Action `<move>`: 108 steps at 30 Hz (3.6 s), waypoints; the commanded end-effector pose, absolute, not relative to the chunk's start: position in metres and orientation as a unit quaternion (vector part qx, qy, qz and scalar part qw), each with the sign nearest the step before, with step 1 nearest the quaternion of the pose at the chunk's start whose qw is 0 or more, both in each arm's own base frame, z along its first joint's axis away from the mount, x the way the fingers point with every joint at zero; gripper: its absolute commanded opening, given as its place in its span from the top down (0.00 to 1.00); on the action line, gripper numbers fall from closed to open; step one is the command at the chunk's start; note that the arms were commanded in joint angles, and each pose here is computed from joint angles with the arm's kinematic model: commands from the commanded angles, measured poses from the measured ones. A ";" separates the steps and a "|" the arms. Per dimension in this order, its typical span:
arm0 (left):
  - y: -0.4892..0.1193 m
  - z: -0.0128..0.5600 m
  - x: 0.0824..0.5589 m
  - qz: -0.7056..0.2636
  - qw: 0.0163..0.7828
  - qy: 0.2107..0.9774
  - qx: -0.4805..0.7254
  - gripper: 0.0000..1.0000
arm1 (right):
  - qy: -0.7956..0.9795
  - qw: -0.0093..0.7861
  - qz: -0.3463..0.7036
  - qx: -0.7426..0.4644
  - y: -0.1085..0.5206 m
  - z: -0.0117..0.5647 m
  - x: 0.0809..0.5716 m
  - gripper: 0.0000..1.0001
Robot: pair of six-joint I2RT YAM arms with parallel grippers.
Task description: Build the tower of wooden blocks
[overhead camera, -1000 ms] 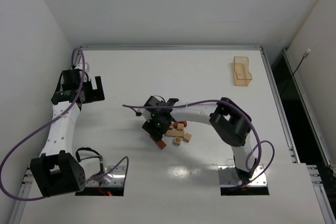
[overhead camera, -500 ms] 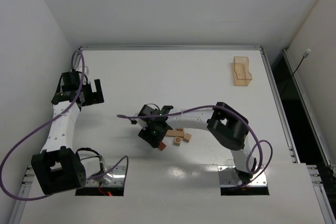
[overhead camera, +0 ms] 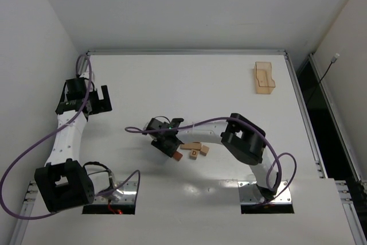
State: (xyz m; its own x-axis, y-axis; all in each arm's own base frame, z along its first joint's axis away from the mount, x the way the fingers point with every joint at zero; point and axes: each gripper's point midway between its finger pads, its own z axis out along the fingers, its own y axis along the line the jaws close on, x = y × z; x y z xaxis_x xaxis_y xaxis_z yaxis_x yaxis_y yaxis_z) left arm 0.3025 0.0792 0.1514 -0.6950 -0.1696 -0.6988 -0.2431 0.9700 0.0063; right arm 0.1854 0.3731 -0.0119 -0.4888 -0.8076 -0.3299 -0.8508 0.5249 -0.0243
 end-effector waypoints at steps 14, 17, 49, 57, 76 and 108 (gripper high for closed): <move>0.084 0.173 0.332 0.032 0.404 0.905 -0.131 0.00 | 0.935 0.337 -0.042 -0.102 0.287 0.120 0.358 1.00; 0.080 0.169 0.336 0.018 0.394 0.909 -0.134 0.00 | 0.954 0.293 -0.033 -0.057 0.267 0.092 0.378 1.00; 0.068 0.156 0.344 -0.019 0.377 0.920 -0.110 0.00 | 0.982 0.168 0.055 -0.068 0.258 -0.003 0.400 0.62; 0.060 0.157 0.345 -0.039 0.380 0.920 -0.086 0.00 | 0.953 0.269 0.076 -0.118 0.277 0.083 0.413 0.13; -0.181 0.168 0.258 -0.206 0.270 0.832 0.440 0.21 | 0.874 0.439 -0.030 -0.208 0.078 0.279 0.404 0.11; -0.293 0.054 0.179 -0.224 0.121 0.645 0.721 0.29 | 0.912 0.409 0.024 -0.011 -0.057 0.267 0.309 0.09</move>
State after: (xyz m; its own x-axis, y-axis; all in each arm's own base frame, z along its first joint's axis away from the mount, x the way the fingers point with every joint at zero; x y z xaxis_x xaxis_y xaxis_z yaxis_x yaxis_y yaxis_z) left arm 0.1730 -0.2729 0.0464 -0.0185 0.9075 -0.4197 0.9873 -0.0496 -0.1508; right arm 0.3112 -0.0627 0.2581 -0.6926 -0.0125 -0.7213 -0.0221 0.9997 0.0039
